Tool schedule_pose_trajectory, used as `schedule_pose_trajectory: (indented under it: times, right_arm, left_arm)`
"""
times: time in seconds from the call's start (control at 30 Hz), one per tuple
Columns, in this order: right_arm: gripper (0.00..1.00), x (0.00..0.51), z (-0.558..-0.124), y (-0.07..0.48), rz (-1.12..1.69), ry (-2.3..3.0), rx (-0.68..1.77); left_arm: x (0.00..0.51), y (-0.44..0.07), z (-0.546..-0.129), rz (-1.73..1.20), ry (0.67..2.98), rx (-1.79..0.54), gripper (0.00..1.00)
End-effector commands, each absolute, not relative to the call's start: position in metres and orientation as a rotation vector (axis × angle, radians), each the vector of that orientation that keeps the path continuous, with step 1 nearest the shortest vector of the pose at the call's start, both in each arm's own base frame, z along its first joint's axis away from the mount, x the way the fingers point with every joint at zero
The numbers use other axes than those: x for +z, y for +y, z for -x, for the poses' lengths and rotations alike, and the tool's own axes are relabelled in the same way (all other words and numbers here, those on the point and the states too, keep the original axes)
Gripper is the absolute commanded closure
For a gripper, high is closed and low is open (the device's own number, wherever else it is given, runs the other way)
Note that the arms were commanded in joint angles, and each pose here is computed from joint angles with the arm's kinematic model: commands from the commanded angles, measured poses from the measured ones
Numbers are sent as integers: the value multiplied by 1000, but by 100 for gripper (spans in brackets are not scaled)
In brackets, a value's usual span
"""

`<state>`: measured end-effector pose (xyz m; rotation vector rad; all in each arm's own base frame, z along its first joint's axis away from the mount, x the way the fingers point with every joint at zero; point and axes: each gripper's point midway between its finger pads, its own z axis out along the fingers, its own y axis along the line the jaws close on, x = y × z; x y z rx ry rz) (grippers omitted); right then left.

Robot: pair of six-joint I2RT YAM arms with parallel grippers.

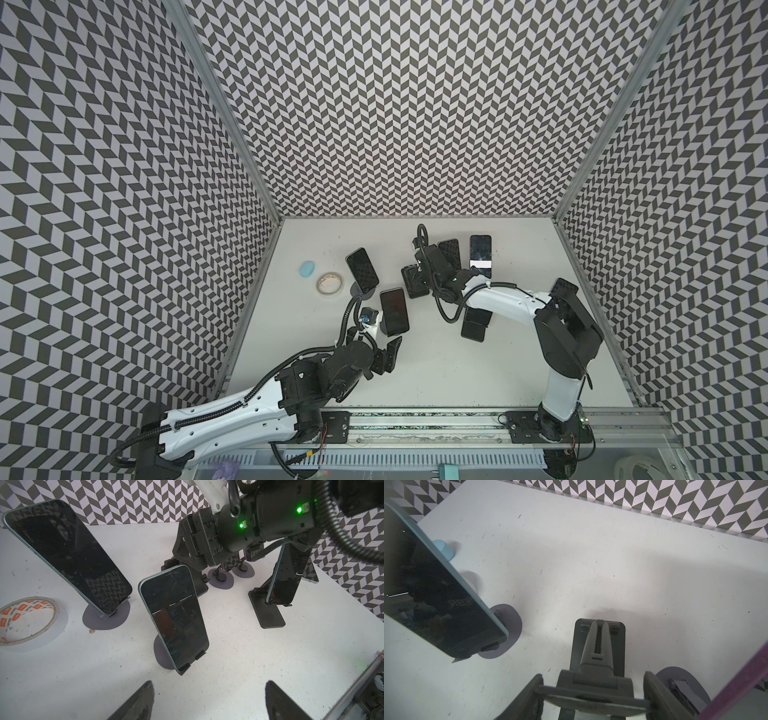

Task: Remove the phone from the phone stand
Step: 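Lift the black folding stand and move it farther from the robot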

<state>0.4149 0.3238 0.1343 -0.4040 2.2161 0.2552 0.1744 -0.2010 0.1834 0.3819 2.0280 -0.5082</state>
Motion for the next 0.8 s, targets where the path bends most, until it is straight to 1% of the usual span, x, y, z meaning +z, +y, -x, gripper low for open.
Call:
schedule_pose_trajectory:
  times: [0.0,0.4,0.77]
  right_arm:
    - [34,151,-435,336,389,2139,287]
    - [33,128,-468,355,394,2146,273]
    - [31,122,-496,365,383,2118,263]
  left_arm:
    - [194,-199,-178,-329,2000,-531,16]
    - [192,-198,-179,-327,2000,-524,16]
    - [192,-193,-179,-299,2002,-520,16]
